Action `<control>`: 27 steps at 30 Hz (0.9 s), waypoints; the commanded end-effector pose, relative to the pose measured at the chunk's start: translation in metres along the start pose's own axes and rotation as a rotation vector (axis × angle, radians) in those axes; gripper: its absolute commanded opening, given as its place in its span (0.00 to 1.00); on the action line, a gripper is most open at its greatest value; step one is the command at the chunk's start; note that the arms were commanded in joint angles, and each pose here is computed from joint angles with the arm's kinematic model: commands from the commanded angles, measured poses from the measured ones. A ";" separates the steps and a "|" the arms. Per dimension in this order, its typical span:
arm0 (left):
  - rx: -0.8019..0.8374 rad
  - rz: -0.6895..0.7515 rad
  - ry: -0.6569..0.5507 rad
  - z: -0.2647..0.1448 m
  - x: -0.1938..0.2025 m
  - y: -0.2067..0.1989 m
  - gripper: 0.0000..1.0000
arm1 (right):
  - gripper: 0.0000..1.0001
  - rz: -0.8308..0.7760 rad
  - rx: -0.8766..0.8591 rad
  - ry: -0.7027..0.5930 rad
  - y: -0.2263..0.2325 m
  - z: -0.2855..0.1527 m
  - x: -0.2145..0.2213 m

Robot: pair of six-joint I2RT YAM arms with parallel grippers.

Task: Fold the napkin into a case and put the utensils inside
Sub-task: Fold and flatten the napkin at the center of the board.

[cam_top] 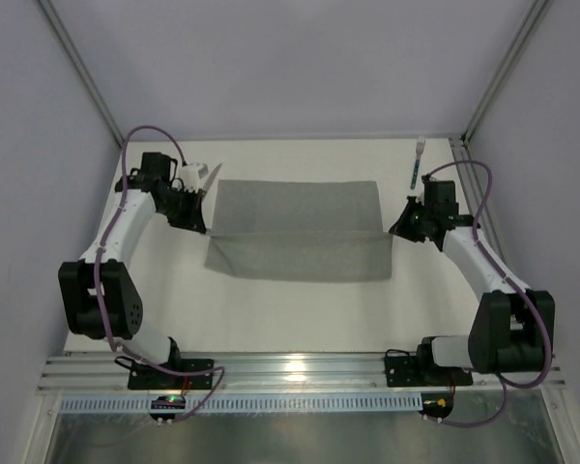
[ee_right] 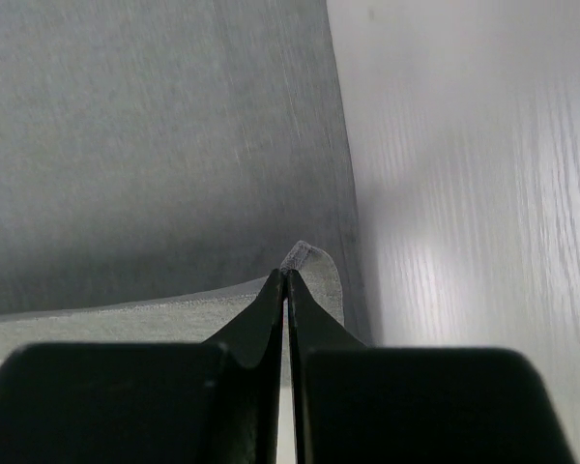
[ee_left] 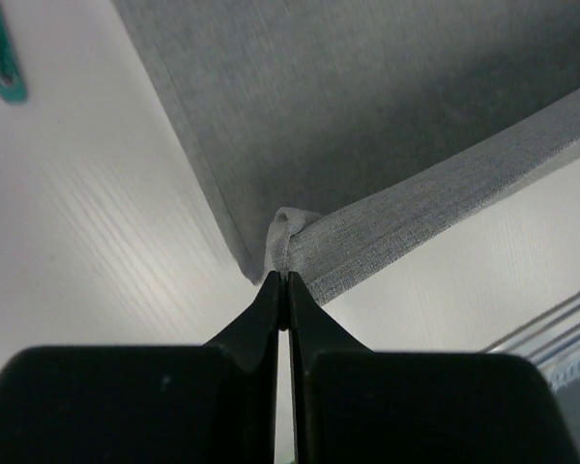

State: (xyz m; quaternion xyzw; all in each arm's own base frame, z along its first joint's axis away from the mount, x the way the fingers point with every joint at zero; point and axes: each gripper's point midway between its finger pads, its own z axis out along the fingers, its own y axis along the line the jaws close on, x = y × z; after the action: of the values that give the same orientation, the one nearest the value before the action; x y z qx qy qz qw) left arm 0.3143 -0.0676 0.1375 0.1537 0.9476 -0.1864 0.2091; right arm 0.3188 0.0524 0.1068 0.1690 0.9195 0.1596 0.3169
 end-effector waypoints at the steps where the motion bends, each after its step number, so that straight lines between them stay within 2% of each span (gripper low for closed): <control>1: -0.097 -0.030 -0.098 0.007 -0.051 0.035 0.00 | 0.03 -0.043 0.022 -0.190 0.012 0.016 -0.081; 6: -0.134 -0.096 -0.052 0.048 -0.066 0.065 0.00 | 0.03 -0.055 0.061 -0.095 0.014 0.075 -0.085; 9: -0.146 -0.110 -0.094 0.053 -0.088 0.072 0.00 | 0.03 -0.051 0.069 -0.077 0.016 0.098 -0.096; 15: -0.177 -0.124 -0.163 0.060 -0.126 0.088 0.00 | 0.03 -0.036 0.063 -0.123 0.032 0.117 -0.138; 21: -0.198 -0.136 -0.135 0.077 -0.131 0.102 0.00 | 0.03 -0.005 0.109 -0.088 0.025 0.145 -0.142; 22: -0.185 -0.105 -0.131 0.083 -0.136 0.088 0.00 | 0.03 -0.004 0.110 -0.092 0.026 0.147 -0.147; 27: -0.192 -0.104 -0.098 0.099 -0.134 0.090 0.00 | 0.03 0.006 0.131 -0.067 0.022 0.162 -0.147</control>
State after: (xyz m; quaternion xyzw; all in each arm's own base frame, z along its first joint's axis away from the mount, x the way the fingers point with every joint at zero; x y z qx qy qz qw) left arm 0.4854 -0.0665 0.0871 0.0790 0.9551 -0.1398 0.2488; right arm 0.5264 0.0595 0.0685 0.1751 0.9198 0.1256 0.3279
